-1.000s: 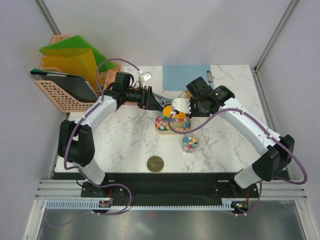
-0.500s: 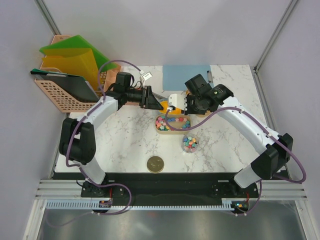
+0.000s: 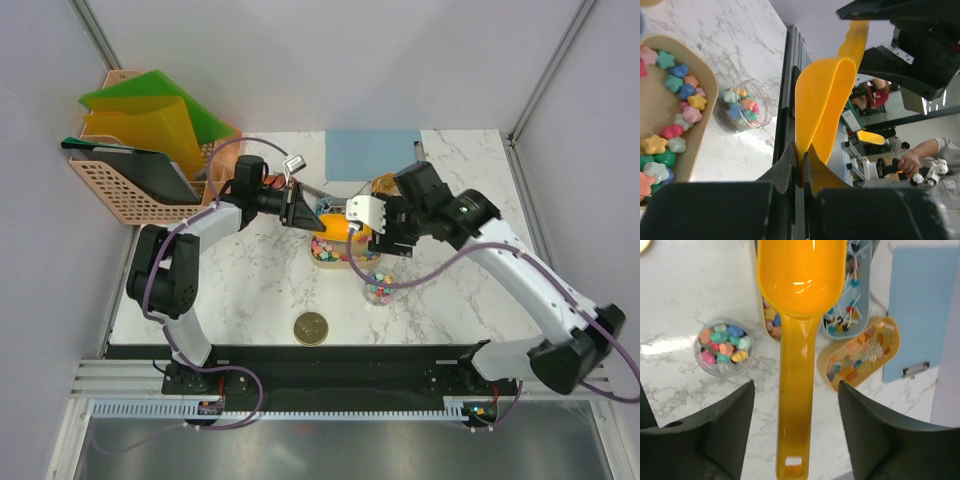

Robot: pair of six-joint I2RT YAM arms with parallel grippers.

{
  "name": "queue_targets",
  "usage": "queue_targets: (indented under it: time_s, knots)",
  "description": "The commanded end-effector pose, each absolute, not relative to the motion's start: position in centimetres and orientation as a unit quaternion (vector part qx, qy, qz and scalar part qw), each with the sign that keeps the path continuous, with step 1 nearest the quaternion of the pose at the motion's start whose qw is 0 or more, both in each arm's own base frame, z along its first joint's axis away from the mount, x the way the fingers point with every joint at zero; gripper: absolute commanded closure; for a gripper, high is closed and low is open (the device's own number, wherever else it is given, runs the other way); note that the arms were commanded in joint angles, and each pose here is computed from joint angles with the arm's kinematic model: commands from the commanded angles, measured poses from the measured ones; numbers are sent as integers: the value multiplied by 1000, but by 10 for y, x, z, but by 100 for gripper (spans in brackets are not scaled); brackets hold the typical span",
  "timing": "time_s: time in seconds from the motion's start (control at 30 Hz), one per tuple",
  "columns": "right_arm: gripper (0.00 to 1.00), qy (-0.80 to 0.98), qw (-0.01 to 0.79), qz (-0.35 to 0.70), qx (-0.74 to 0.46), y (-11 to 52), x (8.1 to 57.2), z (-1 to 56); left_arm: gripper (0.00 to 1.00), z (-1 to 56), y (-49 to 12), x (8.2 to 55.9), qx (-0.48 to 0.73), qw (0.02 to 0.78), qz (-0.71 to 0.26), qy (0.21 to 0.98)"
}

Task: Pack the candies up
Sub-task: Adjust the spatula.

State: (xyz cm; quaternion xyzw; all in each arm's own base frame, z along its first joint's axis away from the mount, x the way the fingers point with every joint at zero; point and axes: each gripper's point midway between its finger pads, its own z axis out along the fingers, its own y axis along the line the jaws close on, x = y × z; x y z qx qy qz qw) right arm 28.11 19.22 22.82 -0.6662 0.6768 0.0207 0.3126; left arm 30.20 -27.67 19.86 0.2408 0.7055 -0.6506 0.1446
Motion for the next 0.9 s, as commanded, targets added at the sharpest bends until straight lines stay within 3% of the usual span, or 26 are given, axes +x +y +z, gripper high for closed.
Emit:
queue_targets:
  time_s: [0.0,0.1,0.37,0.87]
  knots:
    - [23,617,437,123,-643,209,245,287,98,218,-265,266,299,97,-701,640]
    - [15,607,470,153,-623,206,232,298,98,213,-259,253,307,60,-719,620]
    - [18,599,451,242,-616,218,234,302,98,209,-260,257,303,50,-723,619]
    - [24,616,393,245,-637,211,243,262,98,209,-262,264,298,45,-723,622]
